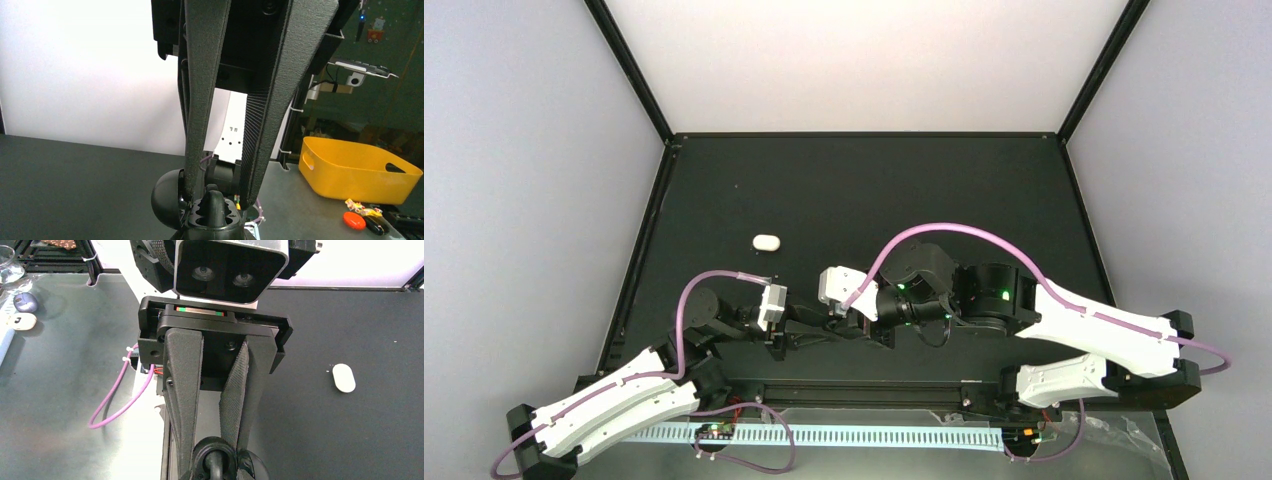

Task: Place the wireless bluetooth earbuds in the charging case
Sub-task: Place the earbud in the charging case.

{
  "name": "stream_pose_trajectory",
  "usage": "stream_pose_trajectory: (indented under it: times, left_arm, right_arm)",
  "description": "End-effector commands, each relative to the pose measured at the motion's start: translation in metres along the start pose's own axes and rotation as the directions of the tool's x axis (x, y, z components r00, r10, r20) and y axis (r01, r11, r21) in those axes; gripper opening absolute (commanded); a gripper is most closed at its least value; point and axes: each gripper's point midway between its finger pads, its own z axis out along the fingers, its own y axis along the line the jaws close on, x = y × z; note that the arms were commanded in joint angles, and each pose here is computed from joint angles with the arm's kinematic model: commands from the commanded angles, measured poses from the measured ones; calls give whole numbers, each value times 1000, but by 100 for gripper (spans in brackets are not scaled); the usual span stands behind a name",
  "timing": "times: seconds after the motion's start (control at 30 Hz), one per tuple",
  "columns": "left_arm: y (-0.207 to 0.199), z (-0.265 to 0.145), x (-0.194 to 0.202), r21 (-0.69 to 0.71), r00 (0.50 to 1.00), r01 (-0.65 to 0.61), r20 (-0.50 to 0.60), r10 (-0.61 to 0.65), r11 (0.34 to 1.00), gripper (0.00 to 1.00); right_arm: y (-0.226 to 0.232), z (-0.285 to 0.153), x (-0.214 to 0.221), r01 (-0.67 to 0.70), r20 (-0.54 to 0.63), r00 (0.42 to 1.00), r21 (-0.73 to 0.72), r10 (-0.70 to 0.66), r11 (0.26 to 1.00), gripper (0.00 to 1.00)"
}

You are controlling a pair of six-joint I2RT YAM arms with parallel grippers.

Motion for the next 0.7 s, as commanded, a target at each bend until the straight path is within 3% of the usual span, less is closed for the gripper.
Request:
stream_pose_trajectory:
  times: [0.0,0.67]
  left_arm:
    - [-7,-1,-16,14,998,-41,40,40,999,2]
    - [-6,0,-15,15,999,-39,35,39,999,2]
  right_arm:
    - [-2,-15,-15,8,55,998,28,-10,1000,22]
    - [-5,-32,-20,10,80,997,61,-15,998,27]
